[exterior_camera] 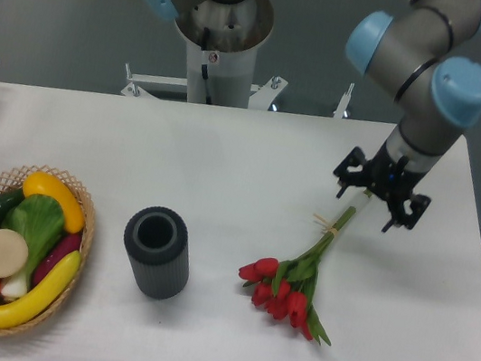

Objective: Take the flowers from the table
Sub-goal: 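Move the open gripper over the red tulip bouquet's stems, then lower the gripper onto the tulip stems and close it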

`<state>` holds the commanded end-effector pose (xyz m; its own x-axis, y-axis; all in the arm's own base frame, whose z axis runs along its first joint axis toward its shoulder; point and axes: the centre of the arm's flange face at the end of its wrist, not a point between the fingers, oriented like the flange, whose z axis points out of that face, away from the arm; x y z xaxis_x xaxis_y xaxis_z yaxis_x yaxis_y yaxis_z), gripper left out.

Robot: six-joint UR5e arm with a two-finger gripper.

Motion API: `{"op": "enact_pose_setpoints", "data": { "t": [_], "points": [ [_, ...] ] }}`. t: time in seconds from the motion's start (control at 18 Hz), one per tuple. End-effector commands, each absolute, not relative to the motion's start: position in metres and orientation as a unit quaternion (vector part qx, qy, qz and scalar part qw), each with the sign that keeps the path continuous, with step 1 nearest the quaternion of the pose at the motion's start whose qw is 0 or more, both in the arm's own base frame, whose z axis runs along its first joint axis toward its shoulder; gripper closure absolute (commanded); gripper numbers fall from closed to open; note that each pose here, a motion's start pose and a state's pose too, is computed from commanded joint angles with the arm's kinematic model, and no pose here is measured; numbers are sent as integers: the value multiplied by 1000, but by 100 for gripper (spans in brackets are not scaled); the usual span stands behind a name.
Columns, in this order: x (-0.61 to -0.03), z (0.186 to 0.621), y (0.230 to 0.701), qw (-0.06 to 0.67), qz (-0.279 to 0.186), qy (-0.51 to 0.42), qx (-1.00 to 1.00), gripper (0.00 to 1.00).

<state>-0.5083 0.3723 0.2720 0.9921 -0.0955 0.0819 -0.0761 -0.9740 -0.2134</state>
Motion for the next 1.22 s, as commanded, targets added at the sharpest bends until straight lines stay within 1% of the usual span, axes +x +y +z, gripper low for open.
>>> {"op": "enact_pose_setpoints", "data": {
  "t": [0.17,0.33,0.44,0.5,0.61,1.22],
  "points": [
    [-506,264,381,109,-51,47,-992,0],
    [-507,250,385,120,-65,45,-990,0],
    [-510,246,393,152,-66,9,-986,0],
    [-514,243,395,157,-59,0,-986,0],
    [-515,238,395,158,-54,-1,-986,0],
    [-505,214,405,150,-70,8,-986,0]
  ]
}}
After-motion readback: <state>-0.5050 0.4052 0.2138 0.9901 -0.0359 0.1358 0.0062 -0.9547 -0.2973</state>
